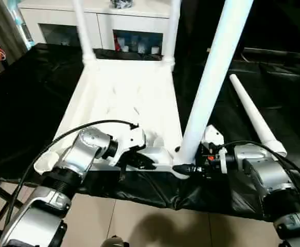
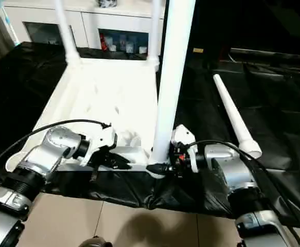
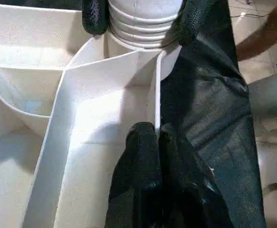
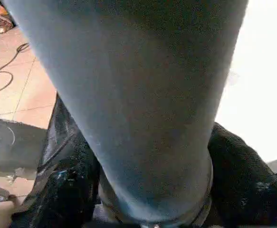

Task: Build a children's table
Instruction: Rotate leg to tighten

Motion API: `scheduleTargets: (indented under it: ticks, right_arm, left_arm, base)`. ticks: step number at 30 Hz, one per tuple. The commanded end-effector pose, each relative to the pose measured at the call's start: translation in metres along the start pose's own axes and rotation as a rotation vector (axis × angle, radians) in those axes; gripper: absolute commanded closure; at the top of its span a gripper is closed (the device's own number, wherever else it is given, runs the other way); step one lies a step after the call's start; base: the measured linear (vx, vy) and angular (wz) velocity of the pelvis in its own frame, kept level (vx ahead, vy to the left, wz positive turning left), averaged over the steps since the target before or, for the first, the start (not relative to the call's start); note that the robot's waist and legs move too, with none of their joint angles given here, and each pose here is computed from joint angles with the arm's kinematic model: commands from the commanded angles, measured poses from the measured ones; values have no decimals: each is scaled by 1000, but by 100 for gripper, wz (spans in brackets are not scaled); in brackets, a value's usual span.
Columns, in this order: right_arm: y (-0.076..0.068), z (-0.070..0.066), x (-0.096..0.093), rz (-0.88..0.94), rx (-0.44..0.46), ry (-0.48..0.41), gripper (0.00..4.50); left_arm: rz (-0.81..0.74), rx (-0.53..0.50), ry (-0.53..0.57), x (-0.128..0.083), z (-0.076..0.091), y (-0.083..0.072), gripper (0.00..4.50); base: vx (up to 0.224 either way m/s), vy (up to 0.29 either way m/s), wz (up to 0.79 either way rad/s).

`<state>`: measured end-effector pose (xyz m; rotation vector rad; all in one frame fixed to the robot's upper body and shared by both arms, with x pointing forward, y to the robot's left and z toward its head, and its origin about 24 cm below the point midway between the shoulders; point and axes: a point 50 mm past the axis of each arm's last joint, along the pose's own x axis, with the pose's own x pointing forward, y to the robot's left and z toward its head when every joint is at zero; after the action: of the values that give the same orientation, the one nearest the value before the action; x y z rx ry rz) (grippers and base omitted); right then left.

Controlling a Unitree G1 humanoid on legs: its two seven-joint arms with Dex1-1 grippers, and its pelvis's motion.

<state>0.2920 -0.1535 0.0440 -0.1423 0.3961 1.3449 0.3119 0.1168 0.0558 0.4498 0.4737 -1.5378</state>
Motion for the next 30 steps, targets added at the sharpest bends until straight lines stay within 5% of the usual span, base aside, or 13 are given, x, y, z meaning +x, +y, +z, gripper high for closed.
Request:
scheduleTargets:
  ticks: [1,5,9,15,19,26,30]
  right_arm:
    - [12,5,17,110,-20,-8,171]
    - [10,4,24,48,-13,-41,177]
    - [-7,0,37,-217,34,-51,180]
    - [-25,-4,50,-498,173,-85,181]
    - [-39,-5,60,-792,347,-148,181]
    - [-38,-3,72,-849,362,-157,182]
    - [-37,-1,76,-842,379,-192,109]
  left_arm:
    - [6,56,-21,6,16,5,450]
    - [78,33,-46,9,18,10,450]
    - [193,7,-93,15,27,18,450]
    - [321,-23,-110,28,35,24,450]
    - [481,-117,-142,48,48,31,450]
    - [529,-142,-166,67,59,29,450]
    - [514,-124,-159,71,59,26,450]
  base:
    - [0,0,0]
    - [0,0,0]
    - [0,0,0]
    - [0,0,0]
    - [0,0,0]
    - [0,0,0]
    - [0,0,0]
